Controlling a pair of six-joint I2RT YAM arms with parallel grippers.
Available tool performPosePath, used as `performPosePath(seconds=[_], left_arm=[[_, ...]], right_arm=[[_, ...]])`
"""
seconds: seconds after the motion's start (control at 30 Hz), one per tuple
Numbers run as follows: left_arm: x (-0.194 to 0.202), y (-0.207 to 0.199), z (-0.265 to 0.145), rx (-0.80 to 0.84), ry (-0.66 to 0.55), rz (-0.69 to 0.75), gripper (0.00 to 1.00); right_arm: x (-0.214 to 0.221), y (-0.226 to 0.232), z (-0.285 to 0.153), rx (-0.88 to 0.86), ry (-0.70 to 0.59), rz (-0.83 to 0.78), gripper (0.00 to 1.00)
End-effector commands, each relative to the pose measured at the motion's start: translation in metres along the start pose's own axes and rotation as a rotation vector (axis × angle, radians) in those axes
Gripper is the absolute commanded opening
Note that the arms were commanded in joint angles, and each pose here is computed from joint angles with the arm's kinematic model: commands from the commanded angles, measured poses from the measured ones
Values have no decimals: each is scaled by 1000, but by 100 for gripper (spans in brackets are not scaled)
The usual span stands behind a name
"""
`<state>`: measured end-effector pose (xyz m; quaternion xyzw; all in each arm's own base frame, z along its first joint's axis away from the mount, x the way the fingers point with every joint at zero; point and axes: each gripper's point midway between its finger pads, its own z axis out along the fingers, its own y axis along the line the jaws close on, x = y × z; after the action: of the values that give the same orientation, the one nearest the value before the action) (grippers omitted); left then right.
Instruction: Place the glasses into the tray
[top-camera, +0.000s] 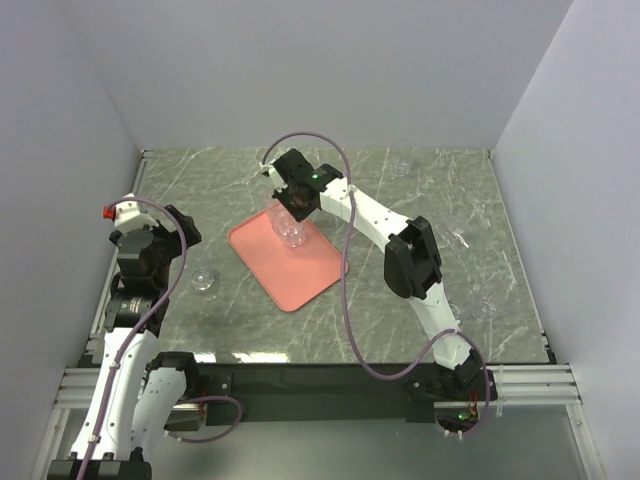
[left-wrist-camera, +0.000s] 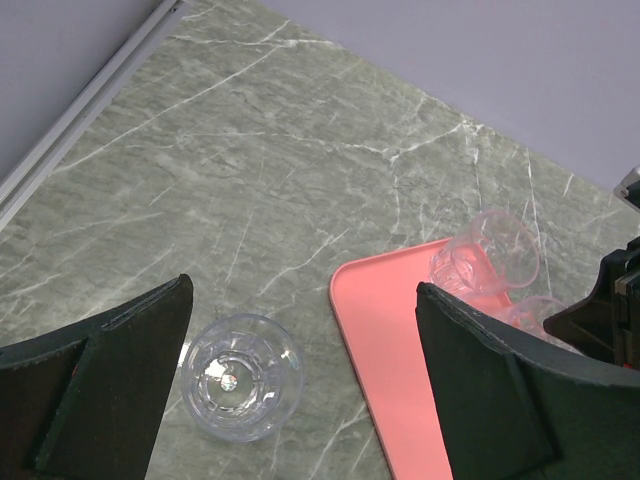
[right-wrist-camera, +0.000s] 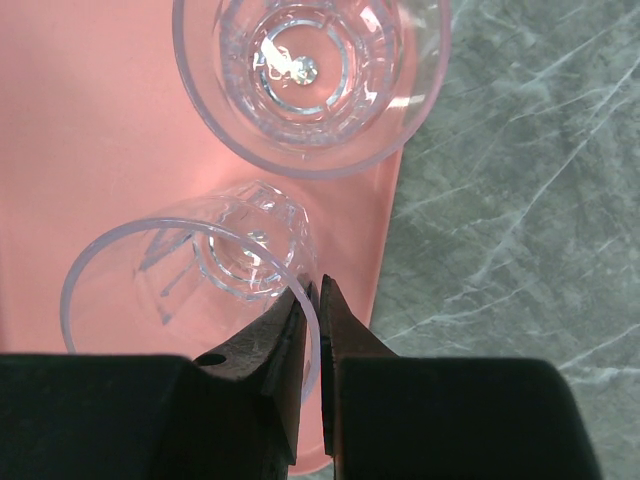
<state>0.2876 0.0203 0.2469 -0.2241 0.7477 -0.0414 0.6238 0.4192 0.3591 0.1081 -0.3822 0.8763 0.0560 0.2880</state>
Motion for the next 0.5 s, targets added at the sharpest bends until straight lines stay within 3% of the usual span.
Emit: performPosePath(seconds=[0.0, 0.47], left_arm=[[-8, -5, 0, 25, -31, -7, 99], [-6, -5, 1, 28, -23, -4, 99]], right_arm=[[-30, -12, -8, 46, -94, 34, 0], [-21, -20, 5, 80, -65, 42, 1]])
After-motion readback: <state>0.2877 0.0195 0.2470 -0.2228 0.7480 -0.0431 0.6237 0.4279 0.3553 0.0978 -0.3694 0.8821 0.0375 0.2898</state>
